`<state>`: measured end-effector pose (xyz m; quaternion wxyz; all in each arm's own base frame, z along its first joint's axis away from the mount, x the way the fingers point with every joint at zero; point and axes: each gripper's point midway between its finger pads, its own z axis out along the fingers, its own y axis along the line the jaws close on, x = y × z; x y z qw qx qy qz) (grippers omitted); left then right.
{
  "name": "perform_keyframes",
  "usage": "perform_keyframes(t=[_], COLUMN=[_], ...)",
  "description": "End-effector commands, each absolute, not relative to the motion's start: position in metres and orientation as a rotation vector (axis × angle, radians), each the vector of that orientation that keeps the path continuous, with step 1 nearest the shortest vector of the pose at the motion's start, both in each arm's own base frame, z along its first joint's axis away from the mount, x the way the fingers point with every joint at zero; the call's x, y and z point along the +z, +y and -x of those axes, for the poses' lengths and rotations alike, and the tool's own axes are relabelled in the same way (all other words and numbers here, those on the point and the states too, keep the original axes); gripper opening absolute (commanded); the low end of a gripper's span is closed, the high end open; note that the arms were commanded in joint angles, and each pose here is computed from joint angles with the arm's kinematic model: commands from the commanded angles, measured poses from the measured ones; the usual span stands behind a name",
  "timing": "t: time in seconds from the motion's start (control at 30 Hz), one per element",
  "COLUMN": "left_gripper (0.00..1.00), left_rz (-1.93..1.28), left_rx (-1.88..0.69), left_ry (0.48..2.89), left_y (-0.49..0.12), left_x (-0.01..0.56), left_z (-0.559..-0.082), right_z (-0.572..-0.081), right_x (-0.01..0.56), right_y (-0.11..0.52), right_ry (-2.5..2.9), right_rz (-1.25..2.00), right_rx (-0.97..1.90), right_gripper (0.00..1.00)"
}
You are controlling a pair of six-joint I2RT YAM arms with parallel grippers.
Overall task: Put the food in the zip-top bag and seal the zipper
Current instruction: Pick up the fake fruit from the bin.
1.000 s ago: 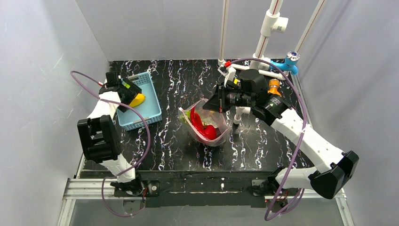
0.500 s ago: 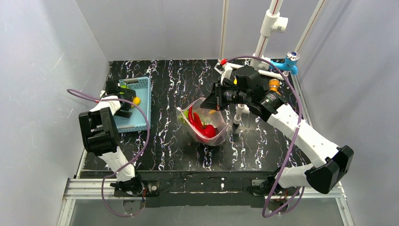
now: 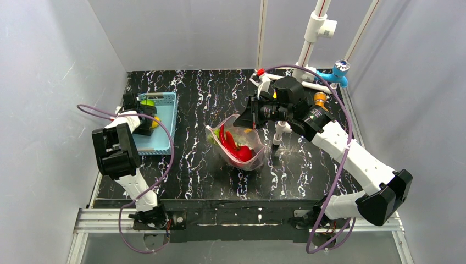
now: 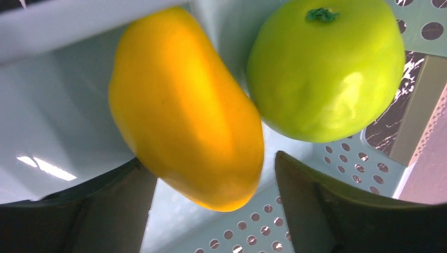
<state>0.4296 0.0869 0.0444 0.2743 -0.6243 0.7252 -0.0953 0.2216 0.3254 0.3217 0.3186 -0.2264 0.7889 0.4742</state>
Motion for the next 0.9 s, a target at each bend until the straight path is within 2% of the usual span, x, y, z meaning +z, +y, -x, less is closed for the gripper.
perform_keyframes(t=[0.0, 0.07, 0.23, 0.43, 0.63, 0.7, 0.87], left_gripper=[0.63, 0.59, 0.41, 0.22, 0.11, 0.1, 0.1], left_rz=[1.621, 1.61, 1.565, 1.334, 0.967, 0.786, 0.476], left_rx=[-0.16, -0.149, -0.158, -0.204, -0.26, -0.302, -0.714], left_ry=[1.975, 1.988, 2.013, 2.033, 2.04, 2.004, 1.894], left_y=[0.096, 0.097, 0.095, 0.077, 0.03, 0.007, -0.061], left_x=[0.047, 0.044, 0.046, 0.084, 0.148, 0.187, 0.265], left_z=[-0.418, -0.416, -0.417, -0.429, -0.426, -0.417, -0.367], right_z=[-0.217, -0.217, -0.216, -0.216, -0.216, -0.216, -0.217], right_x=[0.356, 0.357, 0.356, 0.355, 0.358, 0.361, 0.361], right_y=[0.325, 0.324, 0.324, 0.322, 0.322, 0.321, 0.32], right_ry=[1.969, 1.967, 1.968, 1.968, 1.958, 1.952, 1.943], right_rz=[0.608, 0.607, 0.605, 0.599, 0.6, 0.597, 0.594], right_rx=[1.283, 1.283, 1.285, 1.278, 1.275, 1.272, 1.266], right_gripper=[0.01, 0.01, 0.01, 0.01, 0.01, 0.01, 0.01])
